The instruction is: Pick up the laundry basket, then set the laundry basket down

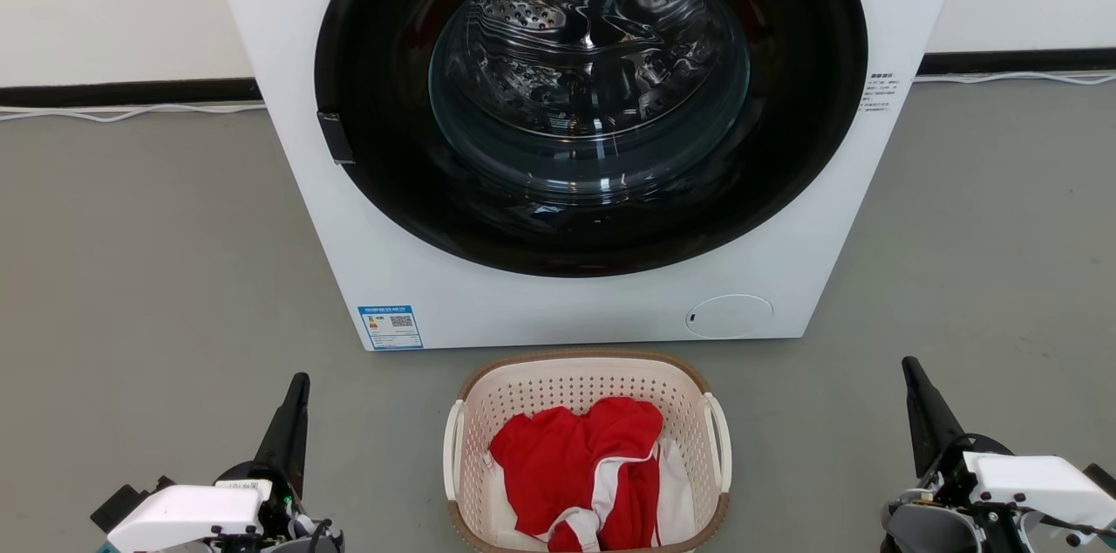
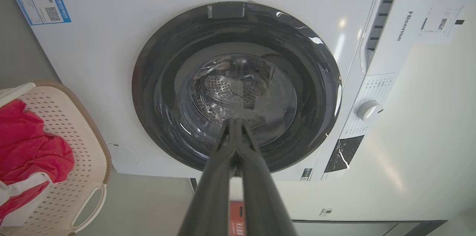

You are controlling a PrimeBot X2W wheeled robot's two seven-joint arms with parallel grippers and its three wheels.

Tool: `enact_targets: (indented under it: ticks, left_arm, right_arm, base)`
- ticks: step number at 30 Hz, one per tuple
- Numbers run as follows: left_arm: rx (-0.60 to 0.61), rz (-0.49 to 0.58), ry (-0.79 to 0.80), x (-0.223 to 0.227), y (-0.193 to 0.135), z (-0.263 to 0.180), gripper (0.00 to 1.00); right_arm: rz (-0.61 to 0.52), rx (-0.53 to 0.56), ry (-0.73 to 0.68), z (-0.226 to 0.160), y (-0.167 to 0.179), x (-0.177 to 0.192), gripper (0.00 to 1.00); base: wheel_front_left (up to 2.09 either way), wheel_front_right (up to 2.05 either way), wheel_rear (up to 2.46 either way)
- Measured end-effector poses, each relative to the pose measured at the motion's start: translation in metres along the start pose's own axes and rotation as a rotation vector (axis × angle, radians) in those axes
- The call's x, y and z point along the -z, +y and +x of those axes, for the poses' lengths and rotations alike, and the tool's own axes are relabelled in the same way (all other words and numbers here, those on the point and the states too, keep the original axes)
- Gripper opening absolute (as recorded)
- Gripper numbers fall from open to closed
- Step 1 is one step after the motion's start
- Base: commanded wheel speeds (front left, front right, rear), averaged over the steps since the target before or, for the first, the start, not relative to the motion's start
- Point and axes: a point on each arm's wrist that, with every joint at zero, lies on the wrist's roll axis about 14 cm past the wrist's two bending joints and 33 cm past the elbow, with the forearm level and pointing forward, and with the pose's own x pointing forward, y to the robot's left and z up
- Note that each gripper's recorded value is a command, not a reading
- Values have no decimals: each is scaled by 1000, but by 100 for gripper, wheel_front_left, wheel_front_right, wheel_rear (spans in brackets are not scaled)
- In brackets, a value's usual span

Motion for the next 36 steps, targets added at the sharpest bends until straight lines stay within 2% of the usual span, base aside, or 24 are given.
enact_targets:
  ticks: [36]
  left_arm:
    - [0, 0, 0, 0, 0, 0, 0]
  right_arm:
    - [0, 0, 0, 0, 0, 0, 0]
  base:
    - [0, 0, 0]
